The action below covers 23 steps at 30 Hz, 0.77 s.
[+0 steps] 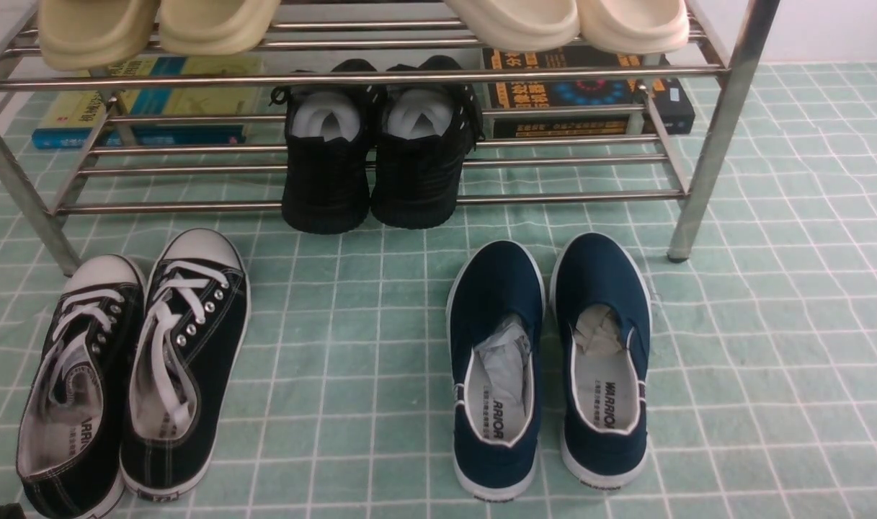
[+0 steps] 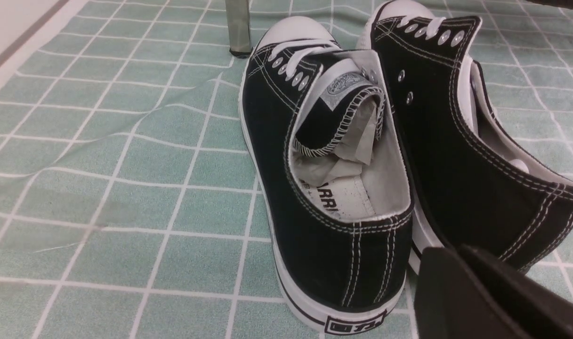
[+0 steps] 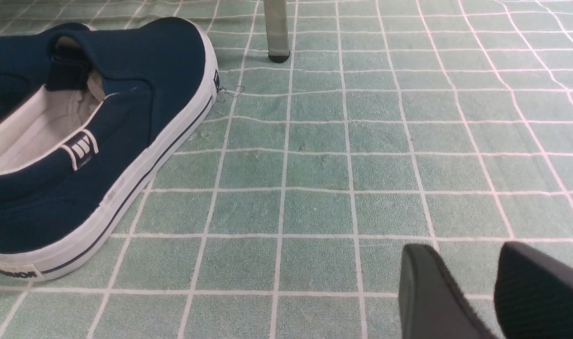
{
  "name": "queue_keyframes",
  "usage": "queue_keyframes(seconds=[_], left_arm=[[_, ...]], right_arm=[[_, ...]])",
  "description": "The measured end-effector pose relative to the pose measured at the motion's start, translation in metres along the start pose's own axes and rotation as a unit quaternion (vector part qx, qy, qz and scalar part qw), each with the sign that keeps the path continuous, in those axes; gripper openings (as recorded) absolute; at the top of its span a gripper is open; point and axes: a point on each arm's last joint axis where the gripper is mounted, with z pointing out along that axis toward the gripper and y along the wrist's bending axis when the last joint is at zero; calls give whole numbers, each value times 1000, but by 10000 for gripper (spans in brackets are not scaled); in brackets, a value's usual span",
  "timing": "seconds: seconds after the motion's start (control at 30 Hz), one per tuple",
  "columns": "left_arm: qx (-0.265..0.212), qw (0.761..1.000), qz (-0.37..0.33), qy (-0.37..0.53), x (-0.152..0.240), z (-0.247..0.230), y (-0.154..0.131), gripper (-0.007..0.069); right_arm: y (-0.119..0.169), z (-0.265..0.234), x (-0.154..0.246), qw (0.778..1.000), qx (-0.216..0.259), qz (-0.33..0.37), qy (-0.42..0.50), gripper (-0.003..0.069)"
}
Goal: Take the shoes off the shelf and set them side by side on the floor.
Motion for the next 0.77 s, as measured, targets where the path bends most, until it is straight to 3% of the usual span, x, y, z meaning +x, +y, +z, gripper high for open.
queue_keyframes(seconds=[0.77], left_arm=[[0, 1000, 0, 0, 0, 0, 0, 73]], right_arm=[[0, 0, 0, 1000, 0, 0, 0, 238]])
